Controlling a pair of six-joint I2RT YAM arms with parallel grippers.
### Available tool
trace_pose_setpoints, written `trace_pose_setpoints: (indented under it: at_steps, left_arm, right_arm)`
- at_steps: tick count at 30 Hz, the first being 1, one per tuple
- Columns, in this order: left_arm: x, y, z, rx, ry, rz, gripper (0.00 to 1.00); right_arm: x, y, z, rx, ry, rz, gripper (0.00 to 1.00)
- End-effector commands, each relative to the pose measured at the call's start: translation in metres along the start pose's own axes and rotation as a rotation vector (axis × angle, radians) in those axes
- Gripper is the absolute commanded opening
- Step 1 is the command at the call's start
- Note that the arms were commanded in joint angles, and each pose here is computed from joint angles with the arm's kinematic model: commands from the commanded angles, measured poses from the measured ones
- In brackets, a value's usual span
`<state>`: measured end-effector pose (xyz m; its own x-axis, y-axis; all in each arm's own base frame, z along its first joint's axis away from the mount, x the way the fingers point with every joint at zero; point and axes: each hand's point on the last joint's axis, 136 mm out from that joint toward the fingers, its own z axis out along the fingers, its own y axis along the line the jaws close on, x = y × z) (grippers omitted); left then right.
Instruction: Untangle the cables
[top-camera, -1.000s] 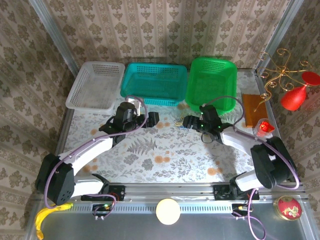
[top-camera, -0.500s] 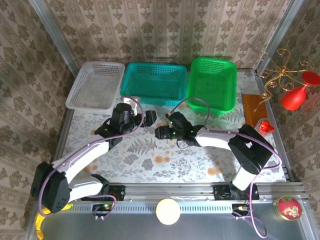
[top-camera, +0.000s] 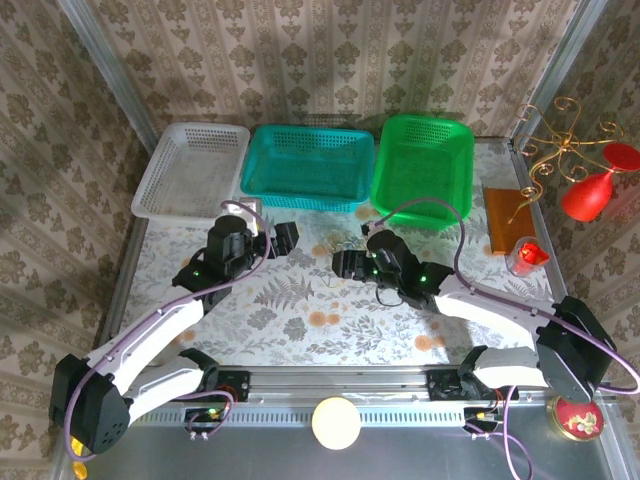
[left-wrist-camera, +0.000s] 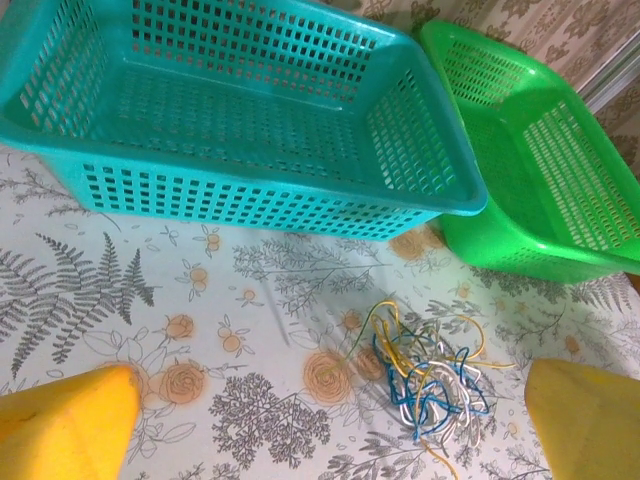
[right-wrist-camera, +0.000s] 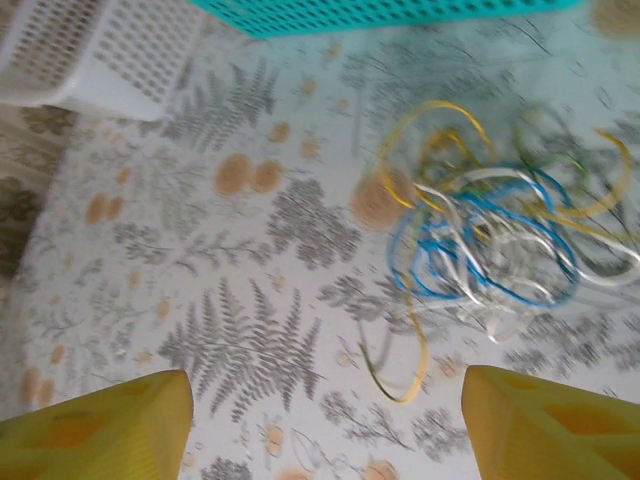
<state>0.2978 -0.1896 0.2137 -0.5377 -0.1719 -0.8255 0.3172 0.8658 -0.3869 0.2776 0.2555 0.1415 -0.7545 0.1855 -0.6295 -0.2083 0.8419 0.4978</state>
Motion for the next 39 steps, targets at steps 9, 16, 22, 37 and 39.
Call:
trace_pose_setpoints:
  at_steps: [9, 16, 22, 37, 39]
  left_arm:
    - [0.018, 0.011, 0.01, -0.025, 0.047, -0.021, 1.0]
    - [0.023, 0.013, 0.012, -0.027, 0.057, -0.031, 1.0]
    - [0.024, 0.013, 0.014, -0.029, 0.061, -0.033, 1.0]
    - [0.034, 0.017, 0.018, -0.025, 0.094, -0.025, 1.0]
    - [0.038, 0.019, 0.019, -0.023, 0.095, -0.026, 1.0]
  right_arm:
    - [0.044, -0.026, 0.049, 0.089, 0.116, 0.065, 0.53]
    - [0.055, -0.022, 0.076, 0.09, 0.137, 0.08, 0.49]
    - [0.063, -0.014, 0.089, 0.071, 0.167, 0.085, 0.35]
    - [-0.007, 0.067, 0.002, -0.155, 0.104, -0.062, 0.0]
    - [-0.022, 0.075, -0.01, -0.191, 0.089, -0.065, 0.0]
